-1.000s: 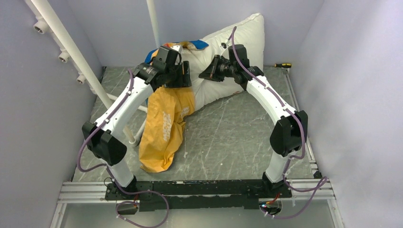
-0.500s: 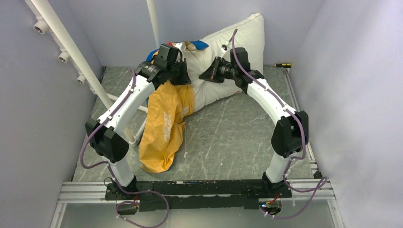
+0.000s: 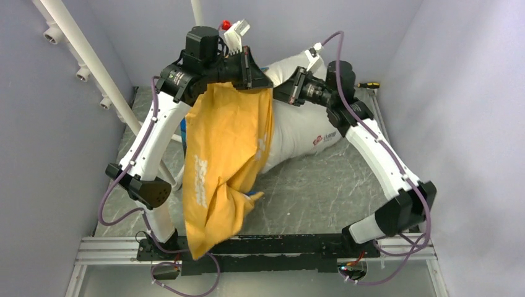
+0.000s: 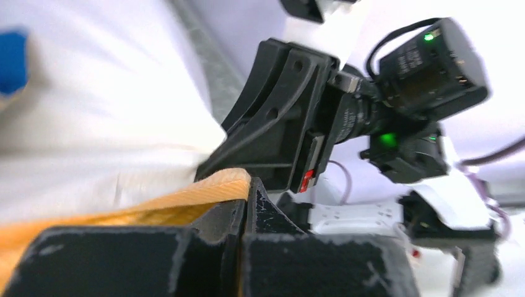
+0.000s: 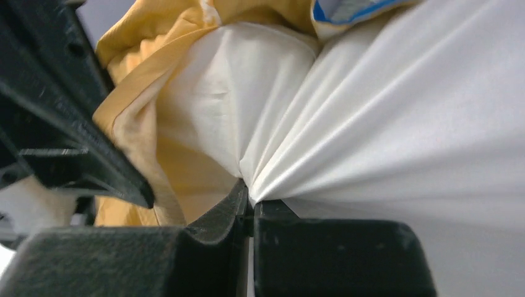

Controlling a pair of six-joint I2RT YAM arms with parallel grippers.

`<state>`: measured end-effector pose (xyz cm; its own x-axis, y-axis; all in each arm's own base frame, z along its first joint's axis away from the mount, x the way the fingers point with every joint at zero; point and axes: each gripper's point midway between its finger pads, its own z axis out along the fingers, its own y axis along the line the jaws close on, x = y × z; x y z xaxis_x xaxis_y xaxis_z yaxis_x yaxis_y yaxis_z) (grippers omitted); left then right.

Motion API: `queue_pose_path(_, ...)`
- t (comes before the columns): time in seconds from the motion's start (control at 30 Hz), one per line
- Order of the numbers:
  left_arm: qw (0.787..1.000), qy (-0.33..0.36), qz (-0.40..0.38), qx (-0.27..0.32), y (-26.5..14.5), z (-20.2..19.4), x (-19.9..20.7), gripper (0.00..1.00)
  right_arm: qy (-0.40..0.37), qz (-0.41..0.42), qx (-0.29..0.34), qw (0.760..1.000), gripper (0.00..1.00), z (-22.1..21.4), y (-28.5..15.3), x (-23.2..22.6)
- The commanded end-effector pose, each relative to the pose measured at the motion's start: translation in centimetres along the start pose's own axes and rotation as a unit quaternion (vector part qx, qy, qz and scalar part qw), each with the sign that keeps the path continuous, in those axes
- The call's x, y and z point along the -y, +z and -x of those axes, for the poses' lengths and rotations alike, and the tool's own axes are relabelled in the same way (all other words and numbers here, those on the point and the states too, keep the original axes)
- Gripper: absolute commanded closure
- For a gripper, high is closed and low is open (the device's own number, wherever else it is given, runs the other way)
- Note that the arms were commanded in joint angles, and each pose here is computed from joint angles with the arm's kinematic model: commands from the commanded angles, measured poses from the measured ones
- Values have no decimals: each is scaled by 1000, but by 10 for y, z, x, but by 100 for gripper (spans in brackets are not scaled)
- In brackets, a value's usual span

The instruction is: Put the pillow into the pillowcase

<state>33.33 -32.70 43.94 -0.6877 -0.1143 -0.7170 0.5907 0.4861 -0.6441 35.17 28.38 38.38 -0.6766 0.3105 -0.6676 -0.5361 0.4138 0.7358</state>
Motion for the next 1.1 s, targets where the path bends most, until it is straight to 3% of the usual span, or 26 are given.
queue_pose_path(0.0,987,14,-160,9,-8,20,74,100,-100,177,33,979,100,10,-56,-131)
queue_pose_path(0.1,983,1,-183,-8,-6,12,76,100,-95,178,25,979,100,-5,-56,-125)
queue_pose_path(0.27,991,-23,-133,-20,0,1,55,100,-53,208,-21,976,100,-49,-34,-97)
queue_pose_path(0.5,997,-42,-57,-35,14,-19,13,100,3,299,-63,952,100,-97,6,-73)
queue_pose_path(0.67,995,-63,-26,-77,36,-37,-16,100,59,330,-89,938,100,-129,42,-44)
queue_pose_path(0.87,987,-87,-63,-117,58,-46,-15,100,29,243,-75,967,100,-140,73,-6)
queue_pose_path(1.07,980,-84,-144,-107,67,-33,16,100,-41,48,53,997,100,-92,45,30)
